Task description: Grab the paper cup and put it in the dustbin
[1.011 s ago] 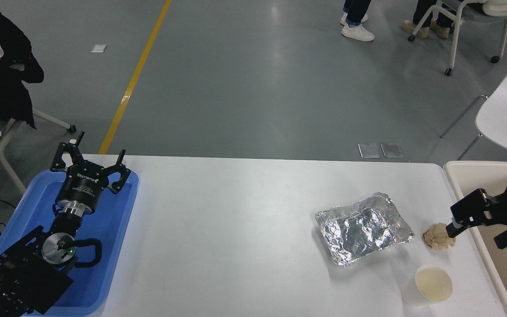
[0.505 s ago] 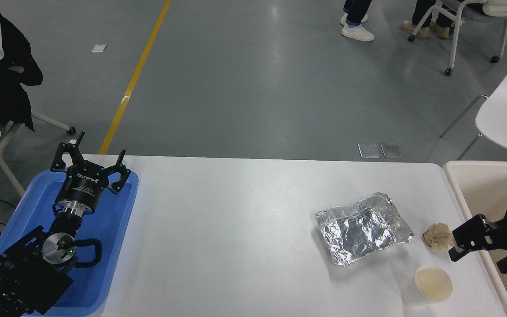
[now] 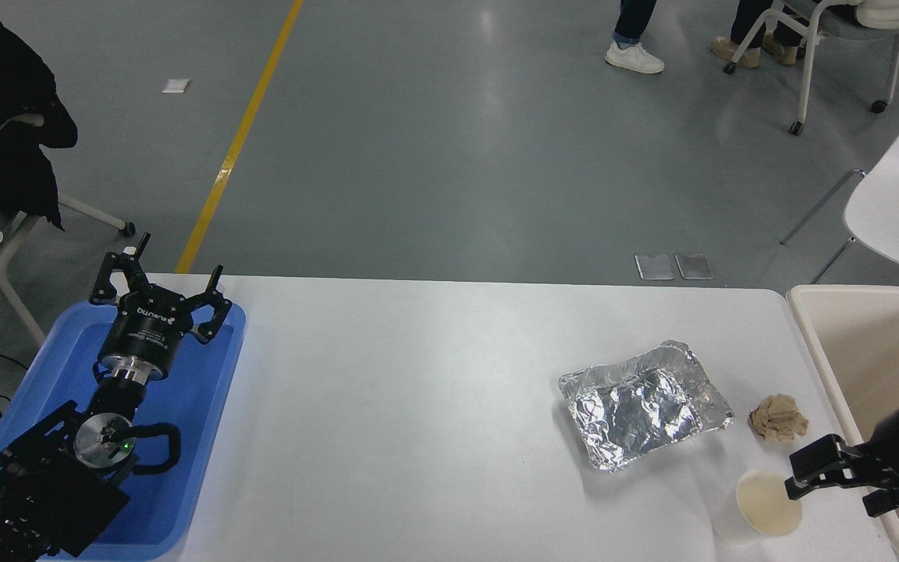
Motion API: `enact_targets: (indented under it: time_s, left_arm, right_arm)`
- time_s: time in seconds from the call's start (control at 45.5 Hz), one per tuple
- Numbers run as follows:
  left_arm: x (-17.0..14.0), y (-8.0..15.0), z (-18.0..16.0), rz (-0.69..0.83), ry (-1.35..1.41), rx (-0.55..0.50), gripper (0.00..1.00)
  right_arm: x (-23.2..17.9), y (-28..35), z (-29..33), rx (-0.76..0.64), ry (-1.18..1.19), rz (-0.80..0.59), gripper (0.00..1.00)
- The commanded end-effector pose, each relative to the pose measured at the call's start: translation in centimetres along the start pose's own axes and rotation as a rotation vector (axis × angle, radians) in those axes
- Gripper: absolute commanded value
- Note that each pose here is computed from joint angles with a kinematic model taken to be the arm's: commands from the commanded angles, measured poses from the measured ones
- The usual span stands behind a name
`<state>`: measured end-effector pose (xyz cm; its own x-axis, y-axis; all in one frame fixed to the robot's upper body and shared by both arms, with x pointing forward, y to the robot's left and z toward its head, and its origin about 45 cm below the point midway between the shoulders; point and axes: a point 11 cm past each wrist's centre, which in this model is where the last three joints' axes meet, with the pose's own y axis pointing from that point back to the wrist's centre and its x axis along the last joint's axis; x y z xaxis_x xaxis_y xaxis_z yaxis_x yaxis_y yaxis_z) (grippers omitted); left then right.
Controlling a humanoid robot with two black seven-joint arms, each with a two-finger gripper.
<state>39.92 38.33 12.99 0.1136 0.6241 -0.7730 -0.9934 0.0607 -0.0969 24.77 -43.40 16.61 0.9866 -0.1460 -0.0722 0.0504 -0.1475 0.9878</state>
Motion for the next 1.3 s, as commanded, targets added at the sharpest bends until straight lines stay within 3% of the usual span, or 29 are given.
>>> enact_targets:
  time_s: [0.0,0.242,0.505,0.571,0.659,0.725,0.747,1.275]
  left_arm:
    - [0.0,0.0,0.0,0.000,0.000,0.000,1.00]
    - [0.0,0.0,0.0,0.000,0.000,0.000,1.00]
    - [0.0,0.0,0.0,0.000,0.001,-0.001,1.00]
    - [0.0,0.0,0.0,0.000,0.001,-0.001,1.00]
    - [0.0,0.0,0.0,-0.001,0.001,-0.001,1.00]
    - [0.0,0.0,0.0,0.000,0.000,0.000,1.00]
    - [0.0,0.0,0.0,-0.001,0.001,0.000,1.00]
    - [0.0,0.0,0.0,0.000,0.000,0.000,1.00]
  right_arm:
    - [-0.2,-1.9,-0.1,0.027,-0.005,0.007,1.00]
    - [0.6,-3.4,0.1,0.013,0.030,0.049,0.98]
    - [0.0,-5.9,0.4,0.022,0.037,0.055,0.85]
    - [0.1,-6.2,0.1,0.022,0.054,0.053,0.69]
    - [0.0,-6.5,0.3,0.006,0.078,0.039,0.30]
    - [-0.2,-6.5,0.5,-0.007,0.103,0.029,0.04]
    - [-0.1,-6.5,0.5,-0.009,0.108,0.029,0.00]
    - [2.2,-2.9,0.2,0.047,0.158,0.101,0.00]
